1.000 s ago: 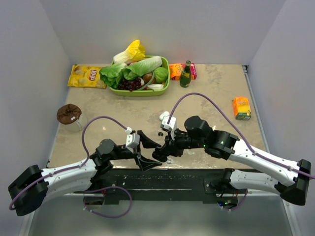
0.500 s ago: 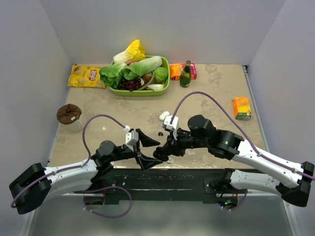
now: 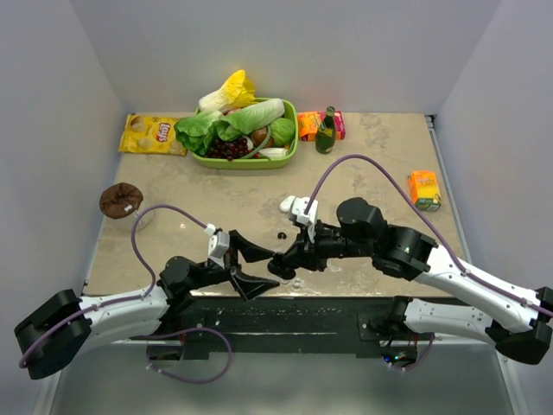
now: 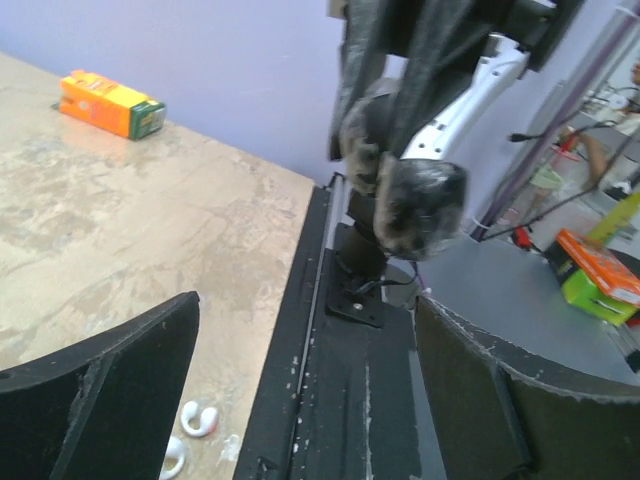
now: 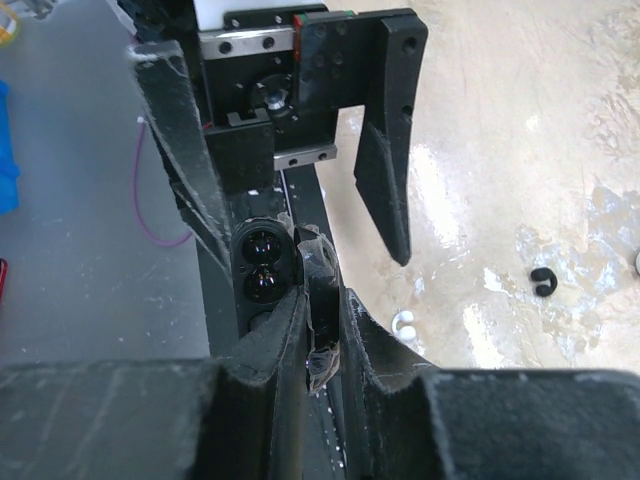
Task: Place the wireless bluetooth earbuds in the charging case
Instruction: Open the charging case.
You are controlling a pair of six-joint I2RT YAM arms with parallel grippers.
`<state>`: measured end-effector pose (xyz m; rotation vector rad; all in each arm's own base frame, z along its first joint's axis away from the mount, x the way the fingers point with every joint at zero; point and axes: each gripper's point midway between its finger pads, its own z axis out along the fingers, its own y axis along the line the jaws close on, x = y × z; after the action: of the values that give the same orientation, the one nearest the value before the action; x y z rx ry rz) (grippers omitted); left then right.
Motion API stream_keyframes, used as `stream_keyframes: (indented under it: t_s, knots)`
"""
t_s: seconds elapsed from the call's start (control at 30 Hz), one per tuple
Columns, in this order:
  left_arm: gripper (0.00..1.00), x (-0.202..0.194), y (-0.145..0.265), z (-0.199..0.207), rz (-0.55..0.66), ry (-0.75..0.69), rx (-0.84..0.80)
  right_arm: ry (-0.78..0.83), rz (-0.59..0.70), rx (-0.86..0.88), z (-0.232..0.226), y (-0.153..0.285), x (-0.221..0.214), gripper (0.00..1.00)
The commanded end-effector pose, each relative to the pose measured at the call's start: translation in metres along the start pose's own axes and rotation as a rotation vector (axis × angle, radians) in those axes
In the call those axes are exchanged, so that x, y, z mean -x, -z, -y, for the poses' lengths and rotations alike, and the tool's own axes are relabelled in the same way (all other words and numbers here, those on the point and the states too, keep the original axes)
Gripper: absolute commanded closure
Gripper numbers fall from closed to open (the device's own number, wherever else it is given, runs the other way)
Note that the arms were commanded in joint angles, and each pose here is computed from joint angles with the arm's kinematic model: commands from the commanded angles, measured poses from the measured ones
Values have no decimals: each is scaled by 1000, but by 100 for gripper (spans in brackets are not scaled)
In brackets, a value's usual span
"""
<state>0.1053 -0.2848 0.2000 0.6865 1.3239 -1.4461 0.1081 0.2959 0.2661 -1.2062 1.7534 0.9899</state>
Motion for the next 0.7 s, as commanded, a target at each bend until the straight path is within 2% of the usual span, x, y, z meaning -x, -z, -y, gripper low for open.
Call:
stream_keyframes:
  t_s: [0.0, 0.1, 0.67]
  knots:
    - [10, 15, -1, 29, 47, -51, -155, 43, 21, -18, 0, 7, 15, 100]
    - [14, 10, -6, 30, -1, -53, -175, 46, -8, -26, -1, 4, 8, 100]
    - [41, 20, -24, 39, -32, -92, -247, 50, -34, -18, -3, -5, -2, 100]
